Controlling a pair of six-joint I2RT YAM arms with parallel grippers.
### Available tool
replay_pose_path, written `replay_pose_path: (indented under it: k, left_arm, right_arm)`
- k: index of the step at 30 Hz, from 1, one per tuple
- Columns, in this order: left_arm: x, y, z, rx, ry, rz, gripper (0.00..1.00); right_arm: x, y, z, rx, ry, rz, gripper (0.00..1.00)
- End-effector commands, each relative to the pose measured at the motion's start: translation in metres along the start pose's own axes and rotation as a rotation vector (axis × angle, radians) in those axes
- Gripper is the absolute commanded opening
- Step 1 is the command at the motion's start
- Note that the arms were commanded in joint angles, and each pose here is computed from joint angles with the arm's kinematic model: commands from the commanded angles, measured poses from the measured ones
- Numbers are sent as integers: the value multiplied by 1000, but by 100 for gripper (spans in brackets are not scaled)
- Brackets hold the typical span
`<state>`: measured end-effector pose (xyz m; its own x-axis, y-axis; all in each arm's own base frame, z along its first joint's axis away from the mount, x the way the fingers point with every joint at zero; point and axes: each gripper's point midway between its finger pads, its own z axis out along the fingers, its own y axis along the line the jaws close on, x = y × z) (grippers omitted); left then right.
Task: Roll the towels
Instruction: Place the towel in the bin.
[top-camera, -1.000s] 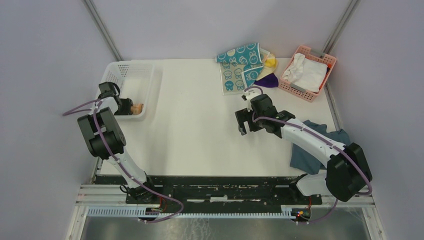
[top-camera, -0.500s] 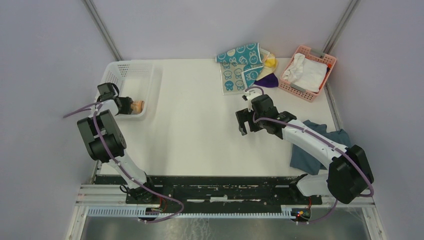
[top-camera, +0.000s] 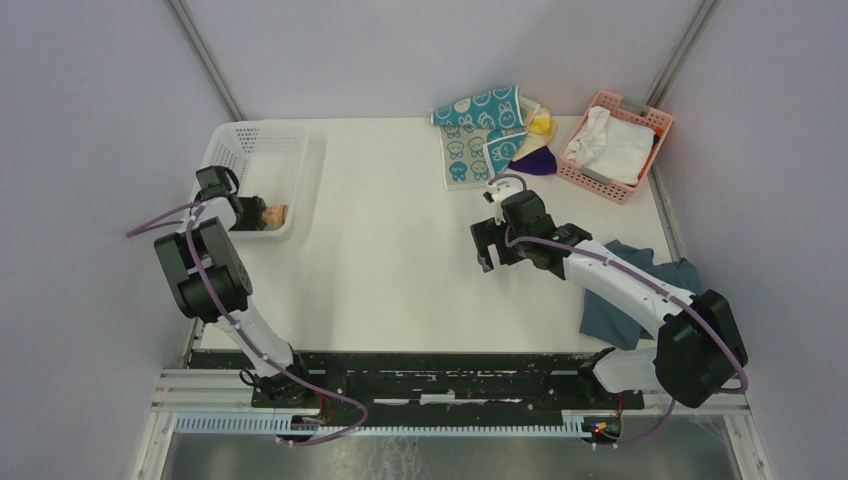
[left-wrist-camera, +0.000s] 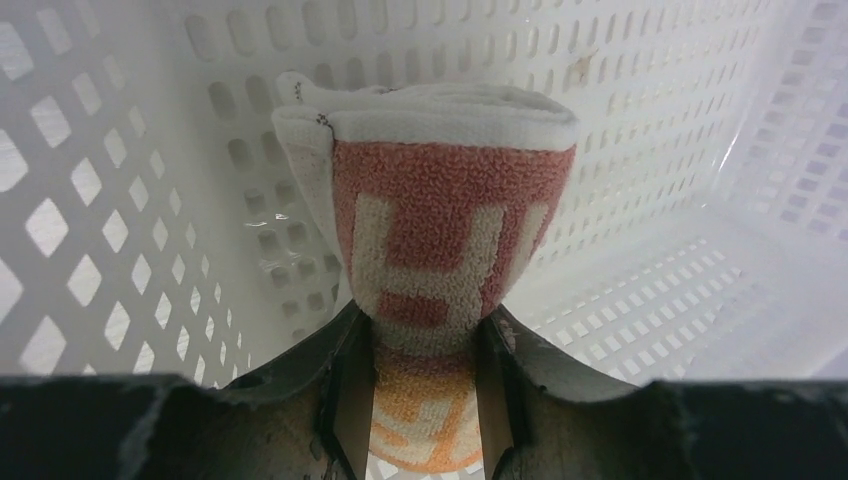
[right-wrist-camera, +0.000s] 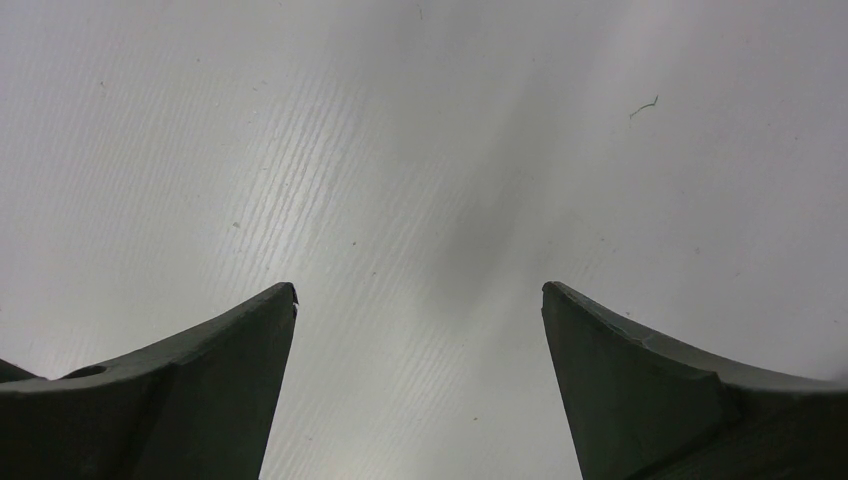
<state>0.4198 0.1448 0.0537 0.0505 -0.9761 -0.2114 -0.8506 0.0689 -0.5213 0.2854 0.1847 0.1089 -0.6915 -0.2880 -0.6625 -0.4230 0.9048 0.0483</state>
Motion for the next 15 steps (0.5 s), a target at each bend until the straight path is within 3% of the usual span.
replay_pose_path:
  k: [1, 15]
  left_arm:
    - [-2, 27, 2, -143, 2, 53, 44]
    - [-14, 13, -14, -143, -35, 54, 57]
  right_arm:
    - [-18, 0, -9, 9, -79, -7, 100]
    - [-23, 1, -16, 14, -111, -14, 100]
